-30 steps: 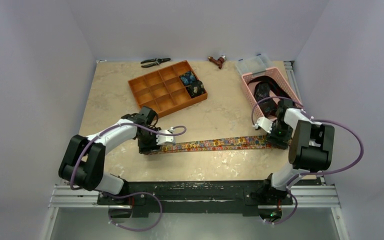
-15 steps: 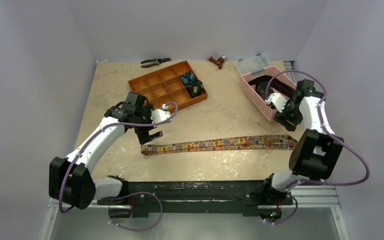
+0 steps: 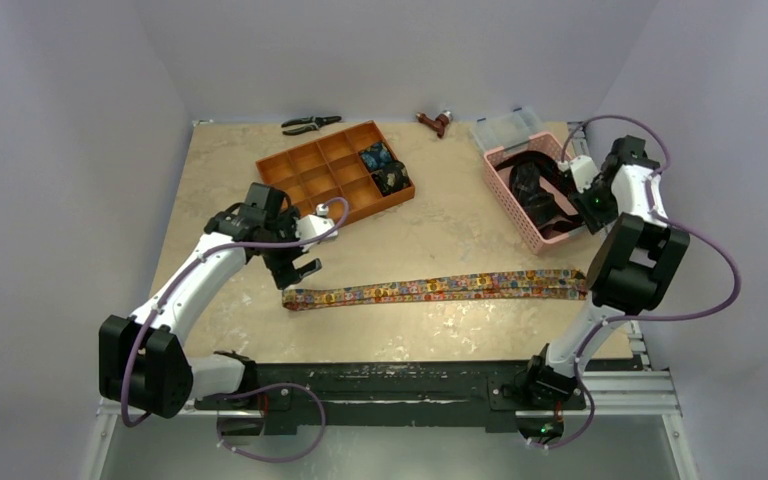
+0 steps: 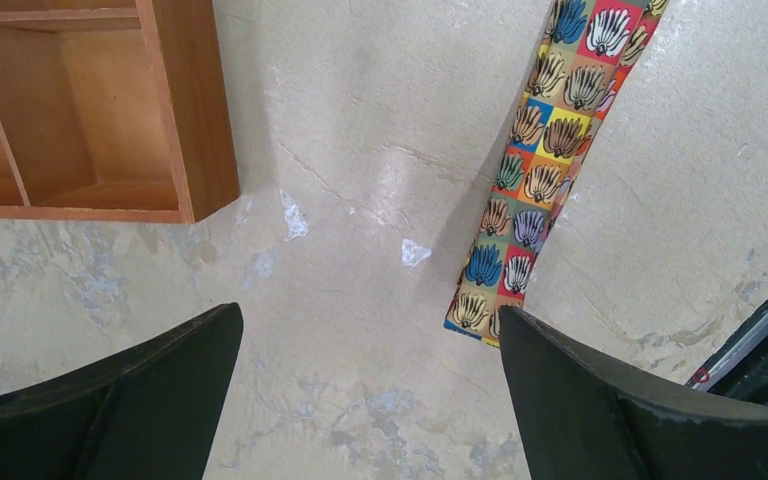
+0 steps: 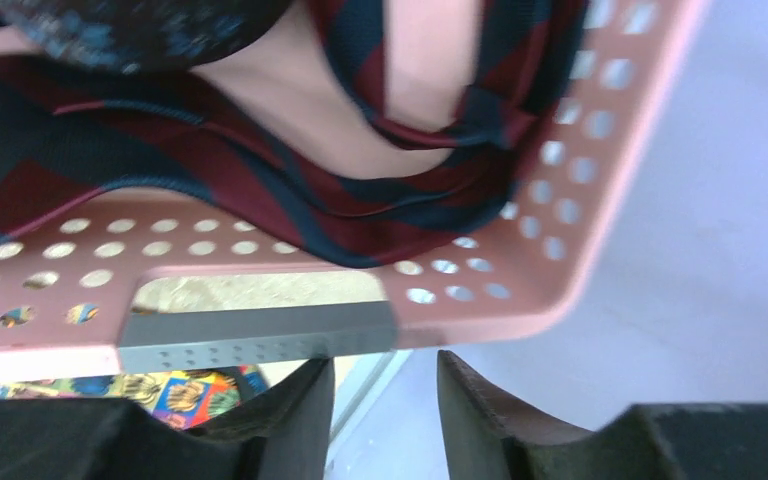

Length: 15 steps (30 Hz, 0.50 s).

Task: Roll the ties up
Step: Move the bin to the center of the board.

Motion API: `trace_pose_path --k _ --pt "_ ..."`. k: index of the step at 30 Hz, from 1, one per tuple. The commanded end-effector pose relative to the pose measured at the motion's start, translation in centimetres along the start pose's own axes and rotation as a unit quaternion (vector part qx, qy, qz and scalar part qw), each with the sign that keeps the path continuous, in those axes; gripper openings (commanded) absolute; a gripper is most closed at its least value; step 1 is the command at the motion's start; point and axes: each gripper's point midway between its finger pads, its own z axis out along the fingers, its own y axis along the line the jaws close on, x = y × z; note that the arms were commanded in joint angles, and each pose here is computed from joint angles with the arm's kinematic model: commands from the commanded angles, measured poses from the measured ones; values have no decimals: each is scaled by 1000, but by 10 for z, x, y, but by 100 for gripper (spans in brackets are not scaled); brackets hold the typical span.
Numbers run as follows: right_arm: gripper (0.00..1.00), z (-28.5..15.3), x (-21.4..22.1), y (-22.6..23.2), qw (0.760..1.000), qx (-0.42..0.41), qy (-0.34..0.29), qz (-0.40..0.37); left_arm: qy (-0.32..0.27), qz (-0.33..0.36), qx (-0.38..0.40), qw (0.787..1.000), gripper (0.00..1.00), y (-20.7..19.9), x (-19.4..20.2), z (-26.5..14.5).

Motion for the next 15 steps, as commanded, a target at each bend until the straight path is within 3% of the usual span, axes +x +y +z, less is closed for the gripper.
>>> trace_pose_path --k 1,9,15 --pt "38 -14 -20 -43 996 72 -35 47 -15 -11 -11 1000 100 3 -6 -9" --pt "36 14 -15 -48 995 77 -3 62 -14 -9 -15 1000 100 8 -8 -10" --pt "31 20 -18 4 1000 -9 -7 9 -11 -8 -16 1000 100 8 -7 -9"
